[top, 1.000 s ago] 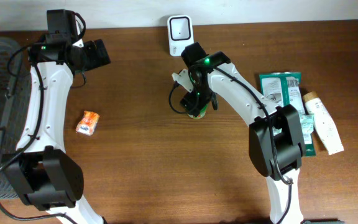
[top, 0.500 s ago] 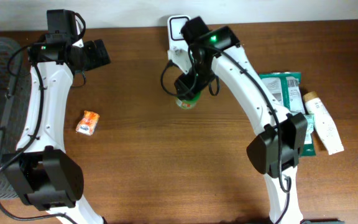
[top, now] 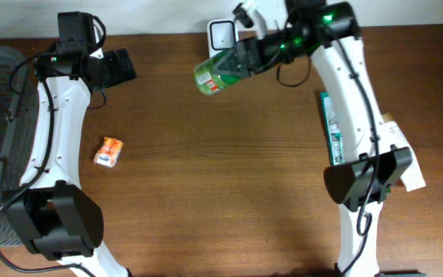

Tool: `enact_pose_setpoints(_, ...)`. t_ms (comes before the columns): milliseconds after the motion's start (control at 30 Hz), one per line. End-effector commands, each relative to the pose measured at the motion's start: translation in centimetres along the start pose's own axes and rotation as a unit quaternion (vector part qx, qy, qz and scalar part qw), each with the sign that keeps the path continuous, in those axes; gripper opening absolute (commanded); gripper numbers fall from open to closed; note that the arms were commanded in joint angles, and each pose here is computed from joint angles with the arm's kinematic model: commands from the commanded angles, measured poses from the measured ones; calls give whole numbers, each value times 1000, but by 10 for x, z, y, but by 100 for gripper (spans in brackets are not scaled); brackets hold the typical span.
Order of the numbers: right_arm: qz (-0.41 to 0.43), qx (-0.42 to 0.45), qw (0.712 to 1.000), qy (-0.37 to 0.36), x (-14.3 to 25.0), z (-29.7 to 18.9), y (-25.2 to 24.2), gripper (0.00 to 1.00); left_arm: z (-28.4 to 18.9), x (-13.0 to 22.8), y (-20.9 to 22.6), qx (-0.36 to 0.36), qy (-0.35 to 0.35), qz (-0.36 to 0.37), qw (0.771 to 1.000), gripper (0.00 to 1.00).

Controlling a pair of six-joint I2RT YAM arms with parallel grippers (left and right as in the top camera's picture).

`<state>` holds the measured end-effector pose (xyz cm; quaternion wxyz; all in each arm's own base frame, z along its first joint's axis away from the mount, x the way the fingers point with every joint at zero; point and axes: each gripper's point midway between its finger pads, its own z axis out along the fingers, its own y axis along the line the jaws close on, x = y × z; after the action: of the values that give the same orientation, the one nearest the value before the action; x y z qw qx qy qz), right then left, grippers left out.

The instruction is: Scan the item barcode

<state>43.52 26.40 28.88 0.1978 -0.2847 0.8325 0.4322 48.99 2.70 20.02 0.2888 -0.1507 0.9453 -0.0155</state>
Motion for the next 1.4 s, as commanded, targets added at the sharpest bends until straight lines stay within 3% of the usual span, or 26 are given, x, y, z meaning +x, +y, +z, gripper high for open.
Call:
enact_pose_setpoints(0,-76,284,956,17,-10,13,-55,57,0,-1,-1,1,-2,-6,1000,99)
enact_pose_setpoints(67,-114,409,905,5,-24,16,-89,57,0,-1,-1,1,-2,-6,1000,99)
enact_pose_setpoints(100,-144,429,892,0,-29,22,-101,55,0,-1,-1,1,-2,-6,1000,99)
enact_pose_setpoints(233,-281,469,835,-60,-61,48,-150,52,0,-1,-1,1,-2,-6,1000,99)
enact_pose_setpoints(333,-434,507,739,-88,-90,43,-160,57,0,-1,-1,1,-2,-6,1000,99)
enact_pose_setpoints(467,-489,553,658,-146,-121,23,-181,52,0,-1,-1,1,-2,-6,1000,99)
enact_pose_setpoints(567,-552,568,603,-98,-115,39,-200,53,0,-1,-1,1,-2,-6,1000,99)
enact_pose_setpoints(800,-578,529,616,-85,-105,71,-193,53,0,-1,-1,1,-2,-6,1000,99)
enact_pose_setpoints(1033,-573,529,619,-94,-111,63,-182,53,0,-1,-1,1,-2,-6,1000,99)
enact_pose_setpoints(1200,-468,477,717,-200,-136,-10,-82,54,0,-1,-1,1,-2,-6,1000,99)
enact_pose_setpoints(1267,-417,407,784,-216,-122,-20,-41,54,0,-1,-1,1,-2,-6,1000,99)
enact_pose_setpoints(1300,-363,306,860,-187,-87,-10,-12,53,0,-1,-1,1,-2,-6,1000,99)
enact_pose_setpoints(1367,-265,225,932,-101,-28,10,-4,53,0,-1,-1,1,-2,-6,1000,99)
